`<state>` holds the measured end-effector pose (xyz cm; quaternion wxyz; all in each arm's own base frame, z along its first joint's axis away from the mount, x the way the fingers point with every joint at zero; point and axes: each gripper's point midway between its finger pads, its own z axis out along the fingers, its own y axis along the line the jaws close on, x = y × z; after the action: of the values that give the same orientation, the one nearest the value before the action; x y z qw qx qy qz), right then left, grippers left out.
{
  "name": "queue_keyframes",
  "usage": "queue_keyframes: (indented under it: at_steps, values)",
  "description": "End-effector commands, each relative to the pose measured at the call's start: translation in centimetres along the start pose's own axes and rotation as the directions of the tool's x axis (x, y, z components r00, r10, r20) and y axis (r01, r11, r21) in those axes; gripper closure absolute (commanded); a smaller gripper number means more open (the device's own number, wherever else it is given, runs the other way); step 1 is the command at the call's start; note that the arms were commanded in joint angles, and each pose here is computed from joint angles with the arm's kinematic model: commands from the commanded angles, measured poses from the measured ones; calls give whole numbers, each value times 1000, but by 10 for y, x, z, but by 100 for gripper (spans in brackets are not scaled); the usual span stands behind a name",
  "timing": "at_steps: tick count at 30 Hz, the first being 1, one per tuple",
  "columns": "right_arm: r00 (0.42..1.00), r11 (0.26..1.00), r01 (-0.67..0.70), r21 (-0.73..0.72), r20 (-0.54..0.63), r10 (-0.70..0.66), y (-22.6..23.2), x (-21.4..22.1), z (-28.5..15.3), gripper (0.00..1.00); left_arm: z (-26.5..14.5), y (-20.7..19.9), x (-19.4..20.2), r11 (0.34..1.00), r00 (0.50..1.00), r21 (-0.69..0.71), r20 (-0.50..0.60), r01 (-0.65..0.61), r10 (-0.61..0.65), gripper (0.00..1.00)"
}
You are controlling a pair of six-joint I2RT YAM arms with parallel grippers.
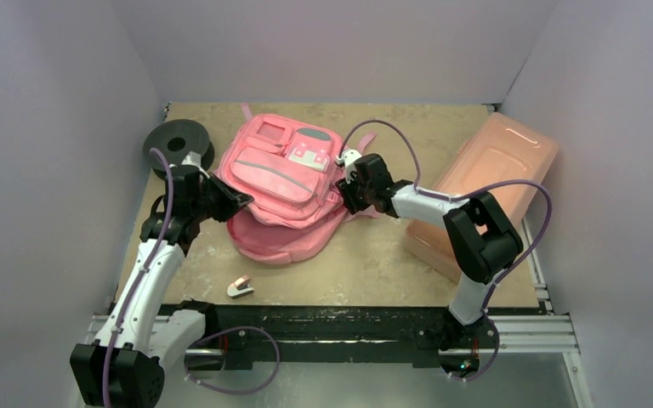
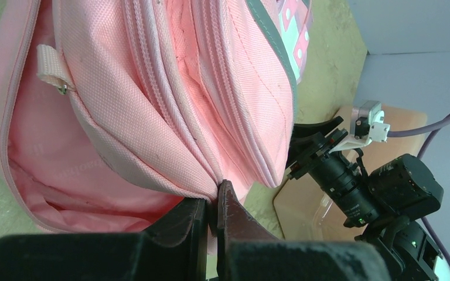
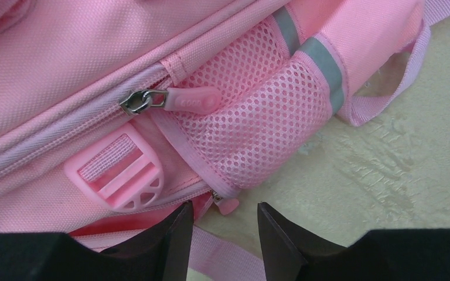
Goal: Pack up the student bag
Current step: Zip the student bag at the center of the board.
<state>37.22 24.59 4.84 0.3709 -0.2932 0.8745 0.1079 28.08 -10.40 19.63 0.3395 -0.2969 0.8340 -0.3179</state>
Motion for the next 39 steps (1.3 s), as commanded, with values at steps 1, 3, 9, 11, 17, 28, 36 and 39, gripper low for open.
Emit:
queue_keyframes:
  at_steps: [1,3,9,11,17,28,36,39]
  values:
    - [1000,1000,21,20,-13,-20,-4,-2,-9,52,-15,-38,-14,989,997,129,28,-76,73,100]
    - [1000,998,-29,58,-7,29,-9,-1,-11,66,-15,-38,-14,988,997,131,23,-77,75,100]
    - [999,999,-7,41,-49,9,-6,0,6,72,-11,-39,-10,987,997,145,-3,-71,73,100]
    - [999,1000,0,28,-52,2,-4,-2,11,69,-10,-38,-9,988,997,139,-12,-71,73,100]
    - [998,999,-1,-35,-58,-2,7,0,20,59,-8,-34,-6,988,997,137,-22,-68,71,100]
    - [989,962,-140,-236,-83,124,50,-12,-44,100,13,-17,-5,996,999,87,-34,-34,37,100]
    - [988,941,-86,-328,-148,38,93,18,-71,100,24,-15,1,988,999,149,-19,48,-46,100]
    - [987,975,-64,-211,-158,30,75,22,-60,98,24,-15,3,987,999,156,-30,38,-34,100]
